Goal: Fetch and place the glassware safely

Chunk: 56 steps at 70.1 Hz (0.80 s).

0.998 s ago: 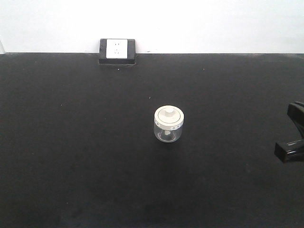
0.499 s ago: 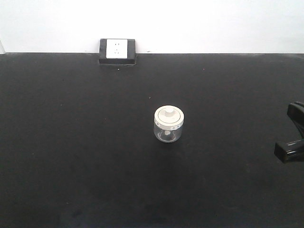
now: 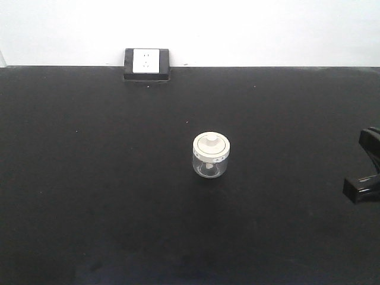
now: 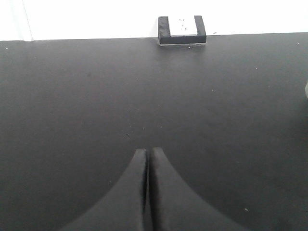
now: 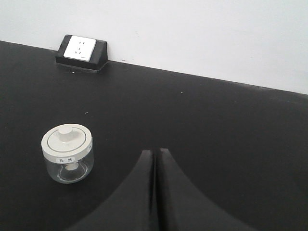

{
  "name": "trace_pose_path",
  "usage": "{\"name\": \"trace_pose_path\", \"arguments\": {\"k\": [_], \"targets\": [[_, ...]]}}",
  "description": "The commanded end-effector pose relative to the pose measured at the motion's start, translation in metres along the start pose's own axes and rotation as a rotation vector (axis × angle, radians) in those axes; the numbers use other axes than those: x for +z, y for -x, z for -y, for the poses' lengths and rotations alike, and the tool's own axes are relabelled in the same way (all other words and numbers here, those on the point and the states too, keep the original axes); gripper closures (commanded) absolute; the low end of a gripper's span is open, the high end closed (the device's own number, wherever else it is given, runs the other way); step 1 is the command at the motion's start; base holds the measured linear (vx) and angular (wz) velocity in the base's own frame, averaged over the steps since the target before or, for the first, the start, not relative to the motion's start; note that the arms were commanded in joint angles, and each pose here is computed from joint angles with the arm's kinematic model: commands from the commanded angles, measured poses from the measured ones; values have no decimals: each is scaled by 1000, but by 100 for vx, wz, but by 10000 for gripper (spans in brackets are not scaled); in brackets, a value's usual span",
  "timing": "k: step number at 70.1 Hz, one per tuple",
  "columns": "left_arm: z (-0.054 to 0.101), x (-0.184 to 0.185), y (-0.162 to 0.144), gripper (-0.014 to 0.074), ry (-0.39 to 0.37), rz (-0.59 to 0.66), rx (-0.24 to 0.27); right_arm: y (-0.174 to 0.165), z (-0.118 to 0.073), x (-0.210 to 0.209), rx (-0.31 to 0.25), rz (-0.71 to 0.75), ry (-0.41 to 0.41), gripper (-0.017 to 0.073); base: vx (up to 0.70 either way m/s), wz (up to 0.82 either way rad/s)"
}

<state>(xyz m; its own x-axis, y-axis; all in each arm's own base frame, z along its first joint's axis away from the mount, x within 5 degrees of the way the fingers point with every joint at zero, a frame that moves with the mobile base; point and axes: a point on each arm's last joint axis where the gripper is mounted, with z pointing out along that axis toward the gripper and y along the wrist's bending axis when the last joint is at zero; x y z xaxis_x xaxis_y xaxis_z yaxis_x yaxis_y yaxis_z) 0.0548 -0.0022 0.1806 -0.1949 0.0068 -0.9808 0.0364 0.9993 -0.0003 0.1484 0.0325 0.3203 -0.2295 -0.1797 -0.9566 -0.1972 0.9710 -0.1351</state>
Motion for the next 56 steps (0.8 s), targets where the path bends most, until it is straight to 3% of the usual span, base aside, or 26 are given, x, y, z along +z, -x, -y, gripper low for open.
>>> {"name": "trace_pose_path", "arguments": {"k": [1,8,12,21,28,32,43,56], "targets": [[0,2,-3,601,-5,53,-14,15,0,-3,-8,92,17,567,0,0],[0,2,-3,601,-5,53,-14,16,-1,-3,33,98,33,567,0,0],[0,2,-3,601,-5,53,-14,15,-2,-3,27,93,41,567,0,0],[0,2,-3,601,-5,53,-14,8,-6,-1,-63,103,71,567,0,0],[0,2,-3,601,-5,53,-14,-4,-10,-1,-105,137,88,567,0,0],[0,2,-3,601,-5,53,-14,-11,-11,-4,-102,176,91,567,0,-1],[0,2,-3,601,-5,53,-14,-38,-9,-16,-6,238,60,567,0,0],[0,2,-3,601,-5,53,-14,-68,6,-35,148,229,-94,567,0,0]]}}
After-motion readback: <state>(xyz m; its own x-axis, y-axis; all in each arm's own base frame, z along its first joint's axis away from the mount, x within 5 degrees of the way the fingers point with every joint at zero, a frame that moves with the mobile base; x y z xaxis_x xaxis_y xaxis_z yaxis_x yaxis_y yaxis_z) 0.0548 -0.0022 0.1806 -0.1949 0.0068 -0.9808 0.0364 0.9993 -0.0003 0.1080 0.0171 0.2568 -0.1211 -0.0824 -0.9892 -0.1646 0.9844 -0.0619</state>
